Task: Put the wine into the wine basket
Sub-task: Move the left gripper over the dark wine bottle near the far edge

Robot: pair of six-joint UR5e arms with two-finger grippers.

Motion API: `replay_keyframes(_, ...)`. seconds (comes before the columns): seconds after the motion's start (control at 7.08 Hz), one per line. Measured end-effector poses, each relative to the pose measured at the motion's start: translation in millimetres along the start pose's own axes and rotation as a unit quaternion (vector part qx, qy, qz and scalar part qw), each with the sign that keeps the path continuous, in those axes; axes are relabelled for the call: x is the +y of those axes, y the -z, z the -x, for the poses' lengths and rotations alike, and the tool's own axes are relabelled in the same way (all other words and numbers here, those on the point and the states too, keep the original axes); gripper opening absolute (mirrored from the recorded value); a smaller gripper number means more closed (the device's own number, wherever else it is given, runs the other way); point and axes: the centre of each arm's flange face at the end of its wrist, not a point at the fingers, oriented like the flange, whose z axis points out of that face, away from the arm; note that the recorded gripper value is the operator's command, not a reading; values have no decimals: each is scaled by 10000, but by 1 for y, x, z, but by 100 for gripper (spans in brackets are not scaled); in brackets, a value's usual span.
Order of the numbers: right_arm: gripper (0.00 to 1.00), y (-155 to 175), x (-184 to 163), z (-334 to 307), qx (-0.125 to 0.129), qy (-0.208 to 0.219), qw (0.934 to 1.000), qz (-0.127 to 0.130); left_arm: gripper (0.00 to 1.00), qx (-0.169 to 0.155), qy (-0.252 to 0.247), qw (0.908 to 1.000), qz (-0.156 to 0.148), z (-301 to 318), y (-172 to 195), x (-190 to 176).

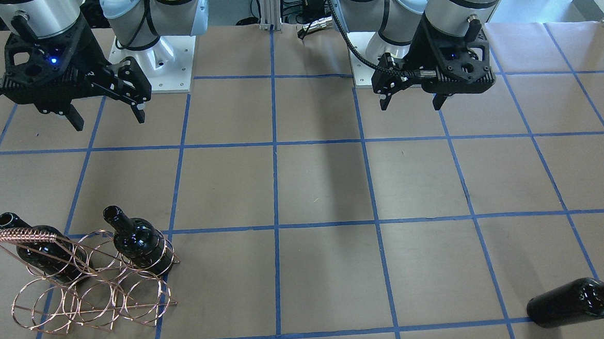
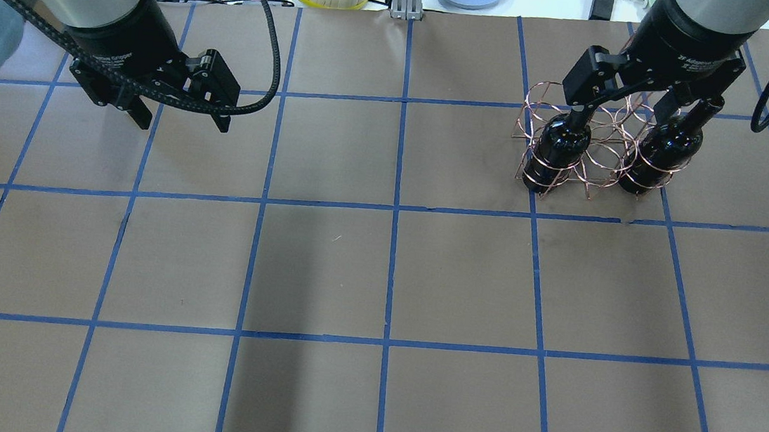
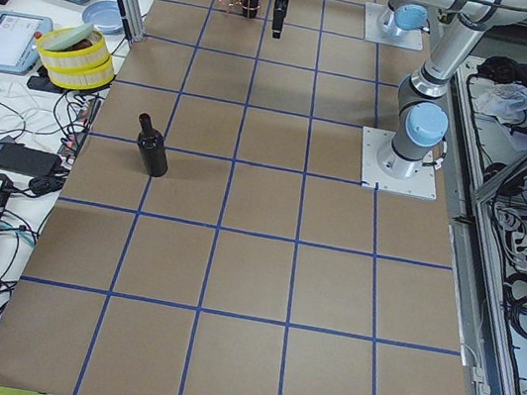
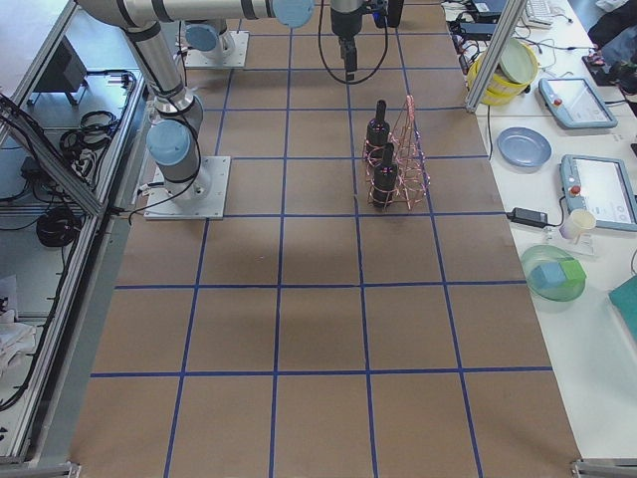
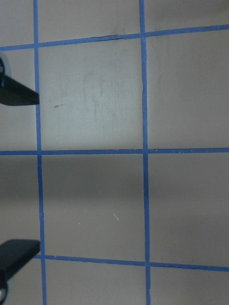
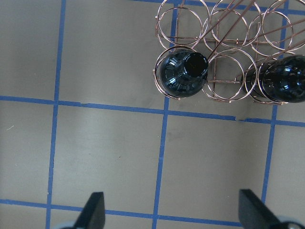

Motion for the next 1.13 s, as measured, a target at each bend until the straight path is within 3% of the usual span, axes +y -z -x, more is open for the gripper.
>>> replay_keyframes(0.42, 100, 0, 0, 0, 0, 0, 10000, 1, 93, -104, -28, 9998, -151, 3, 2, -4)
replay_keyframes(0.71, 100, 0, 0, 0, 0, 0, 10000, 2, 89, -480, -108, 9963, -703, 46, 12, -26)
replay_keyframes(1.13, 100, 0, 0, 0, -1, 0, 10000, 5, 86, -625, 629, 9858, -1427, 176, 10, -67)
